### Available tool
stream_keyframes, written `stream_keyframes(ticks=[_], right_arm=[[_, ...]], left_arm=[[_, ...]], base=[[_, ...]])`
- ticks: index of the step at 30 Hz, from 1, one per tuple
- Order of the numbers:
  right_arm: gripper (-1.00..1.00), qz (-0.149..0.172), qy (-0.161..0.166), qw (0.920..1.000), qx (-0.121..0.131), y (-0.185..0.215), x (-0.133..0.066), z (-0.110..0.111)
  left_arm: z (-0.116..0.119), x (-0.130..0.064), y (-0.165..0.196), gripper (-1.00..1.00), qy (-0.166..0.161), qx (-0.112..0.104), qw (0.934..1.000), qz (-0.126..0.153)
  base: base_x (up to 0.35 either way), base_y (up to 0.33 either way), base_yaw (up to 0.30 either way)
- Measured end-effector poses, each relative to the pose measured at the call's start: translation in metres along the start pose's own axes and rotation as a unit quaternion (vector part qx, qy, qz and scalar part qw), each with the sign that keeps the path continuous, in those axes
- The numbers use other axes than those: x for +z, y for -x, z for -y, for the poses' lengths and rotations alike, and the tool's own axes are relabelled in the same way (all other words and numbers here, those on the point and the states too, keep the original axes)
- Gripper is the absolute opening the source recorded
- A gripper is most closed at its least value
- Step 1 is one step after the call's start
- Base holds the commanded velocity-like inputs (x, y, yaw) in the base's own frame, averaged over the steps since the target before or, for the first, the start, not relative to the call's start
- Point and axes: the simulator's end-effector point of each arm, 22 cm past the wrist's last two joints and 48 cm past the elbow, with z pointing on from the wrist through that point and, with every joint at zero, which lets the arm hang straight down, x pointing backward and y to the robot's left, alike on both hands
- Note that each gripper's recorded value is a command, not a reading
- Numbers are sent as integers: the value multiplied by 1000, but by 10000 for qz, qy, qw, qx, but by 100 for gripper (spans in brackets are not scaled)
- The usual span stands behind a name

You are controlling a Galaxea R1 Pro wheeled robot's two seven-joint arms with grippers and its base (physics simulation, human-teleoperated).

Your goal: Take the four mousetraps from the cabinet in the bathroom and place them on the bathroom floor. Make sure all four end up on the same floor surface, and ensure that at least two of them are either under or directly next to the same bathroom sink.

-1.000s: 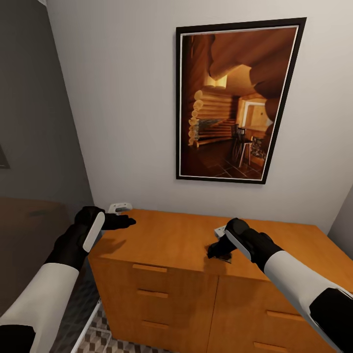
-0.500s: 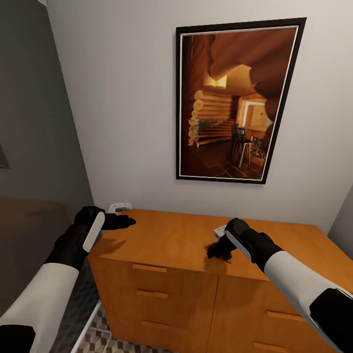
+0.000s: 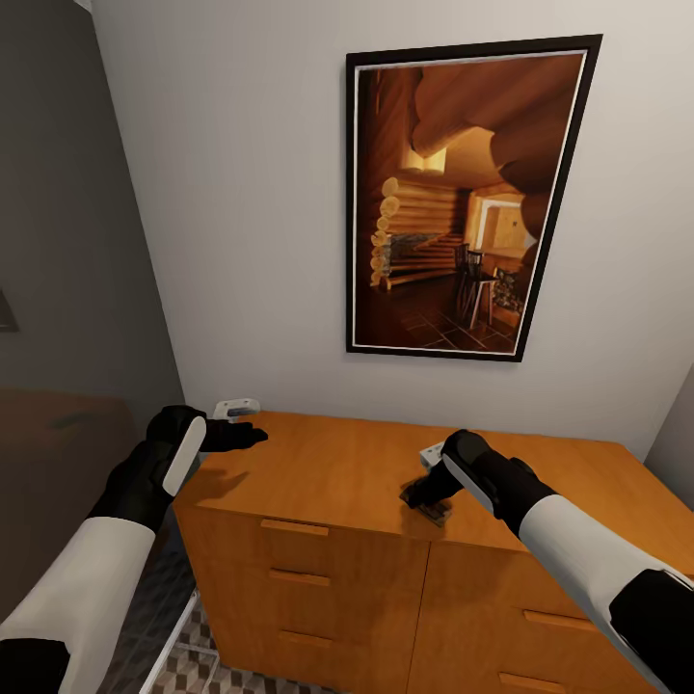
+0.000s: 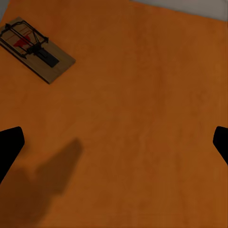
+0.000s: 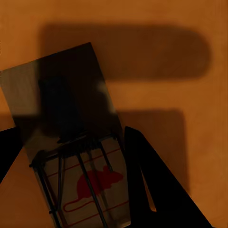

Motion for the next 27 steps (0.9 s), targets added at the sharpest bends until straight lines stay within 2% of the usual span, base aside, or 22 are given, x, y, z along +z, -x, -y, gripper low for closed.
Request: stream_keyframes(ticks=[8, 11, 14, 15, 16, 19, 22, 27], right_arm=[[-100, 16, -28, 10000, -49, 0, 0, 0], [-100, 13, -55, 10000, 7, 0, -3, 8], [-100, -147, -156, 9996, 209, -8, -3, 29], [-100, -235, -213, 9989, 350, -12, -3, 41], [-100, -234, -321, 9987, 330, -10, -6, 48], [-100, 21, -302, 9975, 640, 10, -23, 65], [-100, 173, -259, 9960, 836, 20, -31, 72], [-100, 302, -235, 9942, 1001, 29, -38, 79]], left_arm=[[1, 0, 0, 100, -14, -7, 10000, -2], [1, 0, 0, 100, -26, -10, 10000, -4], [2, 0, -1, 100, -29, -10, 10000, -5], [2, 1, -1, 100, -27, -9, 10000, -7], [2, 1, -1, 100, -26, -7, 10000, -7], [1, 1, 0, 100, -22, -8, 10000, -4], [1, 1, 0, 100, -18, -9, 10000, -4], [1, 1, 0, 100, -10, -9, 10000, -4]], base=[[0, 0, 0], [0, 0, 0], [0, 0, 0], [0, 0, 0], [0, 0, 0], [0, 0, 0], [0, 0, 0], [0, 0, 0]])
